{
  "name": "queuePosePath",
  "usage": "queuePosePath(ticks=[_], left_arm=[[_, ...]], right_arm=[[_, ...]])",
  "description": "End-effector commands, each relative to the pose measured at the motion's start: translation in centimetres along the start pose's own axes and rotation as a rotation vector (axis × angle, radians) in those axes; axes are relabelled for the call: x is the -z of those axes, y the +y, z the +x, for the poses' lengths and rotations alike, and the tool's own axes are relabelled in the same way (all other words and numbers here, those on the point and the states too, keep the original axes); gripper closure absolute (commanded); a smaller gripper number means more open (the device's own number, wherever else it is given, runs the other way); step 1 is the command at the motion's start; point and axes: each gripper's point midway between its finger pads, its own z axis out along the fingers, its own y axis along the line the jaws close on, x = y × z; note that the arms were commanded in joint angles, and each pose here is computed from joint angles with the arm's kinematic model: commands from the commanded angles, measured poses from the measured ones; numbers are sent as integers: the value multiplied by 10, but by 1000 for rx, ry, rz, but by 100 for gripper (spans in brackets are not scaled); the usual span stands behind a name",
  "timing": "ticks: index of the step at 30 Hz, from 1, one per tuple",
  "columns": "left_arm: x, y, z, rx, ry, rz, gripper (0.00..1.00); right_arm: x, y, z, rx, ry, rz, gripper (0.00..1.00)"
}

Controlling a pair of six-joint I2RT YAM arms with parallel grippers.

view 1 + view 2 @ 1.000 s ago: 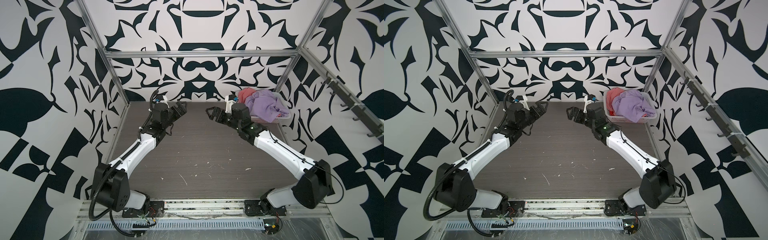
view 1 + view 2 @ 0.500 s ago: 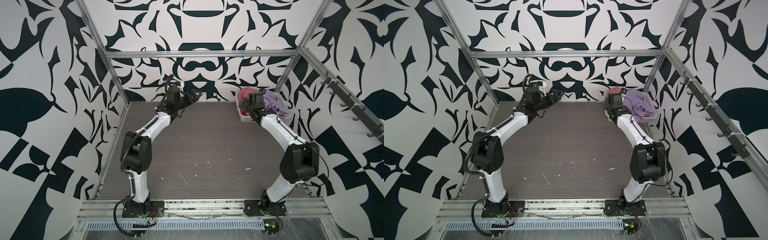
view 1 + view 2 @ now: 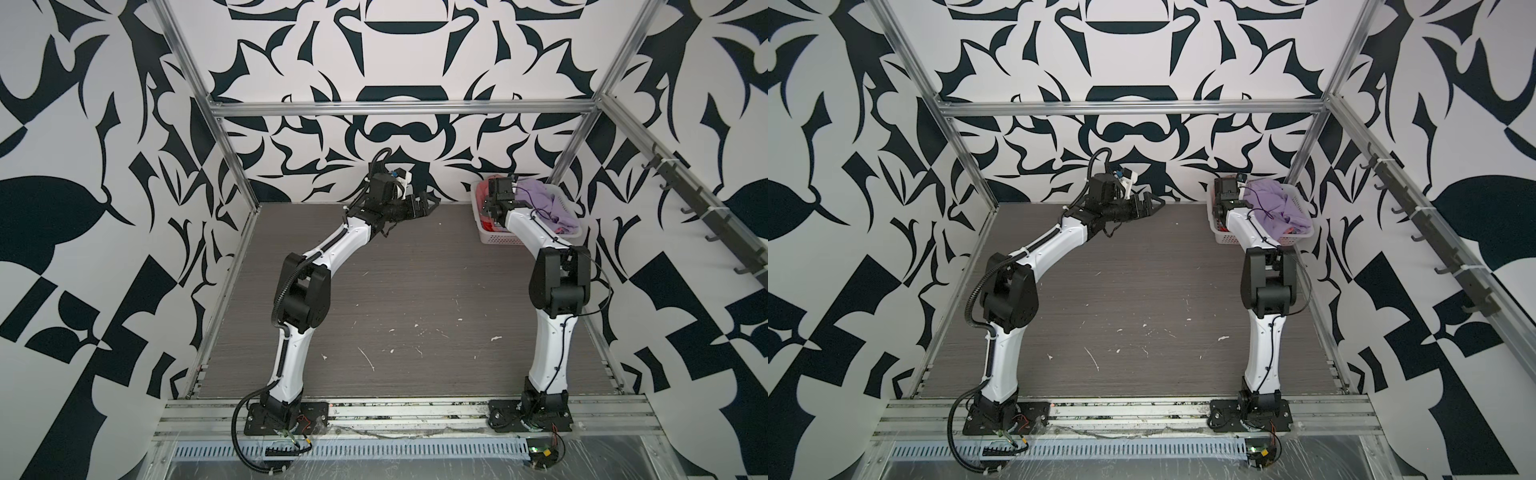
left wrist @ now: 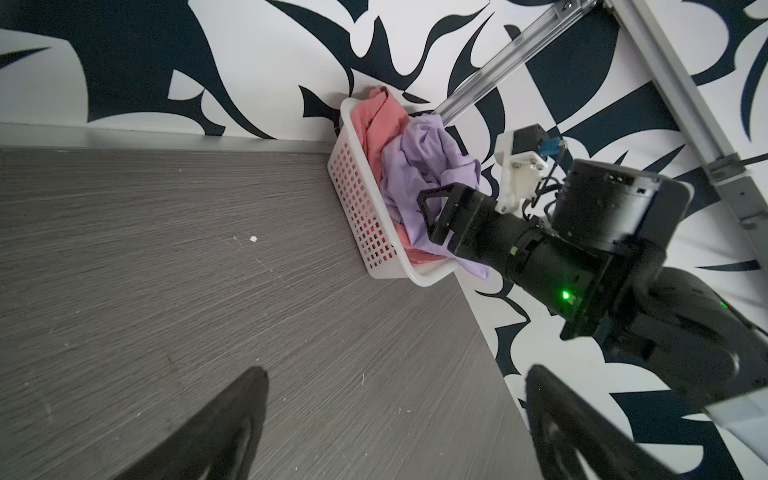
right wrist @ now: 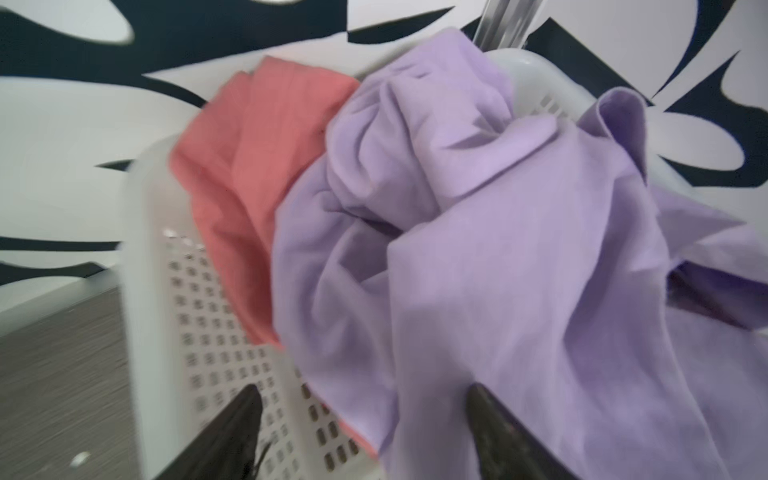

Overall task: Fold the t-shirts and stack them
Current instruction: 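Grasp the lavender t-shirt with the right gripper, lift and drop it on the table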

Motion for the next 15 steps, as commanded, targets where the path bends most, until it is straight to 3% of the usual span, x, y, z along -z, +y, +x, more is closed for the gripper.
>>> queuePosePath(ticks=[1, 10, 15], left_arm=[[13, 5, -9, -32, -18, -49, 1], [13, 3, -6, -45, -7, -54, 1], [20, 2, -4, -44, -14, -63, 1]], right_arm=[[9, -18, -24, -18, -39, 78, 33], [14, -28, -27, -44, -30, 129, 100], [47, -29, -55, -90, -82, 64, 100]])
